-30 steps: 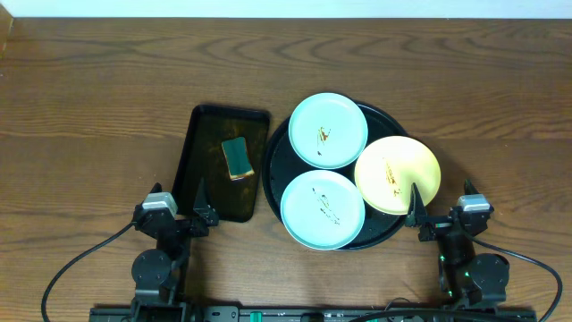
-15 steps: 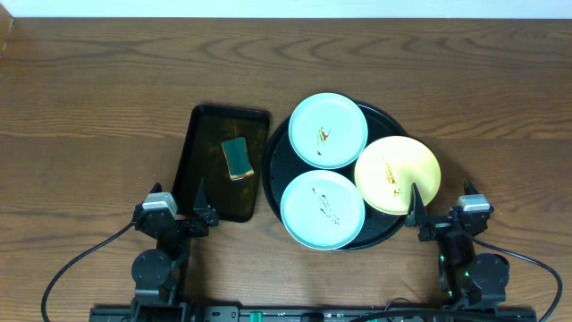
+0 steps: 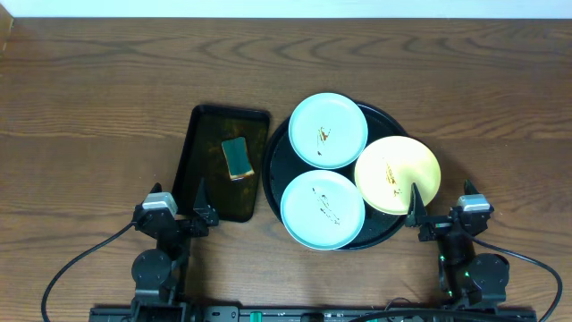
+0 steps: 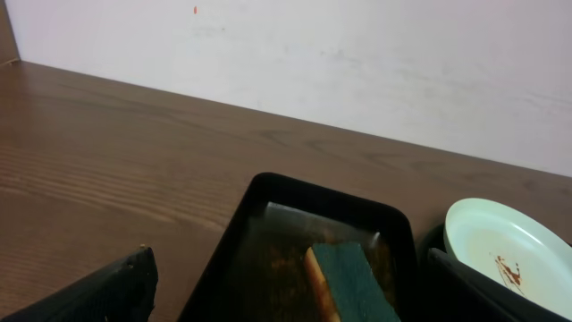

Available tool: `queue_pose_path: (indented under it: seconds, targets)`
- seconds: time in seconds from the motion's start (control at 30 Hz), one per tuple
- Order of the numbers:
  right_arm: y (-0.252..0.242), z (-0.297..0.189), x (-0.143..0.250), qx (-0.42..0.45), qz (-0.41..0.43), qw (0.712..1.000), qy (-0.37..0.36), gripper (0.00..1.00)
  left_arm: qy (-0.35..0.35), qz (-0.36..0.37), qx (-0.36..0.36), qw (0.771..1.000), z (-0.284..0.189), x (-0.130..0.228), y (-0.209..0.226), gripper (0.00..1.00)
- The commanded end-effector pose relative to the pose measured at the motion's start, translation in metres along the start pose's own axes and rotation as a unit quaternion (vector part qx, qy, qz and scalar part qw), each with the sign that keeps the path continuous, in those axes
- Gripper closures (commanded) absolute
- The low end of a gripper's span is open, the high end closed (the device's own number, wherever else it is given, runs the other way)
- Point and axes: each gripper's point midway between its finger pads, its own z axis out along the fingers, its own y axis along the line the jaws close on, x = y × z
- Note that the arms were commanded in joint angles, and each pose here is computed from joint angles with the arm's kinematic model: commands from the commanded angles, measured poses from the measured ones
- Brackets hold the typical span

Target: Clean dirty plates on tray and stack at the side

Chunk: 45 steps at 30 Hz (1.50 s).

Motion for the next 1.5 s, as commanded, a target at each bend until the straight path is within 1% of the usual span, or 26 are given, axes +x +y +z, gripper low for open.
queue_pose_path:
  seconds: [0.0,0.33,0.53,0.77,0.9,1.0,1.1,1.2,1.23,1.33,1.4,1.47]
  targets:
    - [-0.007,0.000,0.000,0.014,0.019,1.000,-0.001,0.01,0.026,0.007,-0.012,1.000,0.001,0.016,0.006,0.07]
    - [-0.008,0.002,0.008,0.016,0.024,0.999,0.020,0.01,0.025,0.007,-0.012,1.000,0.000,0.010,0.004,0.07]
    - [-0.008,0.003,0.004,0.018,0.033,0.998,0.043,0.01,0.052,0.008,-0.018,0.998,0.001,0.009,0.004,0.07]
    - [-0.009,0.009,0.001,0.030,0.045,0.990,0.127,0.01,0.152,0.015,-0.040,0.988,0.003,0.001,0.002,0.07]
    - [-0.009,0.018,-0.002,0.037,0.053,0.980,0.189,0.01,0.224,0.019,-0.056,0.973,0.008,-0.009,-0.001,0.07]
    - [-0.010,0.025,-0.004,0.043,0.056,0.966,0.247,0.01,0.289,0.020,-0.061,0.955,0.013,-0.013,-0.005,0.07]
    - [-0.011,0.032,-0.005,0.040,0.033,0.952,0.303,0.01,0.367,0.012,-0.050,0.929,0.014,-0.013,-0.015,0.07]
    - [-0.008,0.040,-0.008,0.031,0.030,0.941,0.335,0.01,0.414,0.013,-0.059,0.908,0.014,-0.015,-0.017,0.07]
    - [-0.005,0.043,-0.008,0.024,0.033,0.938,0.343,0.01,0.425,0.013,-0.062,0.903,0.014,-0.016,-0.017,0.07]
    - [0.002,0.048,-0.006,0.003,0.042,0.934,0.354,0.01,0.438,0.010,-0.059,0.897,0.017,-0.014,-0.019,0.07]
    - [0.002,0.049,-0.005,0.002,0.043,0.934,0.355,0.01,0.429,0.007,-0.050,0.902,0.024,-0.016,-0.022,0.07]
    - [0.002,0.050,-0.006,0.002,0.042,0.935,0.353,0.01,0.411,0.000,-0.031,0.911,0.033,-0.023,-0.030,0.07]
